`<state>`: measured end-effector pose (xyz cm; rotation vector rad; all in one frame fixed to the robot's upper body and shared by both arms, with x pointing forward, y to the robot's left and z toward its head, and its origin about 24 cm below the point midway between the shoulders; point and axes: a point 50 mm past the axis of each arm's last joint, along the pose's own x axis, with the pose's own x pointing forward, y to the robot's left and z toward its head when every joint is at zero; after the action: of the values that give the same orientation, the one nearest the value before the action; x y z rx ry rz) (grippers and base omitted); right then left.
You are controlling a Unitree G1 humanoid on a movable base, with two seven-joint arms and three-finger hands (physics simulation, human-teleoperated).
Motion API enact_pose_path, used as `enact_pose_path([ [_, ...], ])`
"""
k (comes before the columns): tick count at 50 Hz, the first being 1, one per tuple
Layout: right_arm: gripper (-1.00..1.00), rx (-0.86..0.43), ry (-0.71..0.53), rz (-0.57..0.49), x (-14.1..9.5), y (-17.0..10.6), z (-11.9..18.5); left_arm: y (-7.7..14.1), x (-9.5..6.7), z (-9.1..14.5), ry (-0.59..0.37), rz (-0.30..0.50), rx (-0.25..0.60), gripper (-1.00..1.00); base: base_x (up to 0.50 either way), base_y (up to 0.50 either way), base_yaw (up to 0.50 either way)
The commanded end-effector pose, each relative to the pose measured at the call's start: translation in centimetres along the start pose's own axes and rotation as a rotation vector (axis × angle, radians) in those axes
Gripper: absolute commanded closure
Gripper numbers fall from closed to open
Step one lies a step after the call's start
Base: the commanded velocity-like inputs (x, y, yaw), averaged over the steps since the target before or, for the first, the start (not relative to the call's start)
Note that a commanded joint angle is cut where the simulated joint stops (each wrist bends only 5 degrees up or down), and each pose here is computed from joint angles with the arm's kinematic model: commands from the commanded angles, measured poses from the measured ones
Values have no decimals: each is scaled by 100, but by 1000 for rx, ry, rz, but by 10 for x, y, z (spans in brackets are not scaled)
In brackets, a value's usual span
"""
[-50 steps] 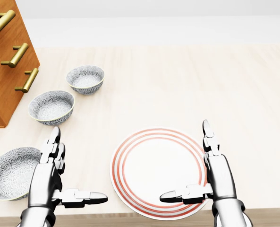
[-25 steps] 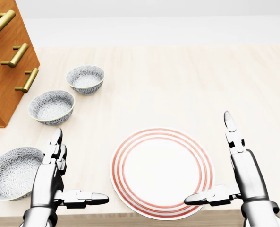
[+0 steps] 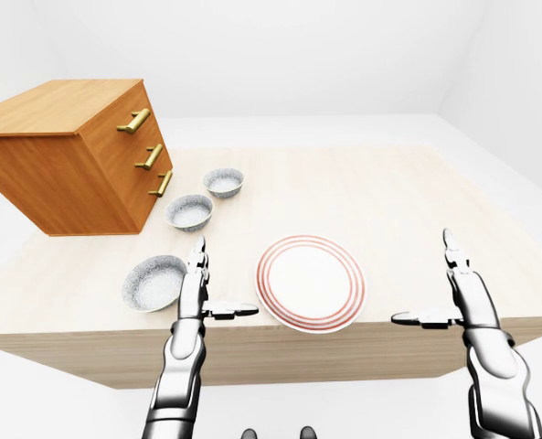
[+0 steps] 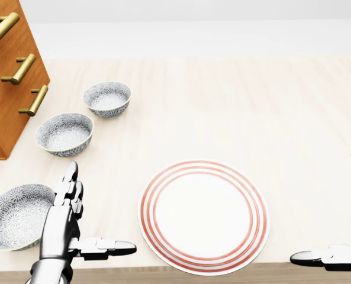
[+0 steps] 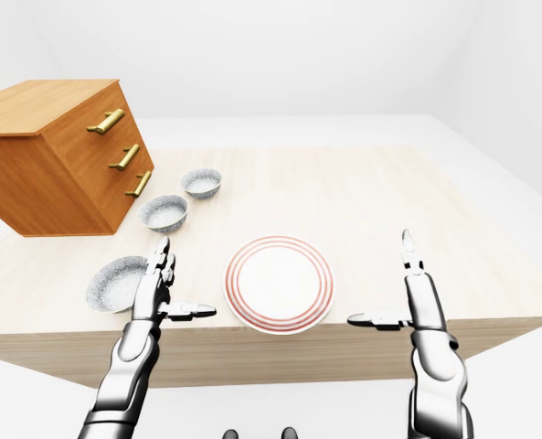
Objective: Put the bowl in the middle on the plate.
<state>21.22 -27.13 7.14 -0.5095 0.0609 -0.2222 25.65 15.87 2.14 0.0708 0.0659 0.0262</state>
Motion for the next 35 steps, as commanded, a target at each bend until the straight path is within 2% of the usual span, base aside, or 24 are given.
enact_pose_path([
  [1,-100,-17,42,-107,-4,-38,-15,0,1,-2,0,5,0,-100,0,0,0],
  [12,-100,-11,64,-201,-5,-79,-21,0,-2,2,0,5,4,-100,0,0,0],
  [35,-100,3,135,-218,-4,-78,-33,-1,1,-2,12,5,8,-100,0,0,0],
])
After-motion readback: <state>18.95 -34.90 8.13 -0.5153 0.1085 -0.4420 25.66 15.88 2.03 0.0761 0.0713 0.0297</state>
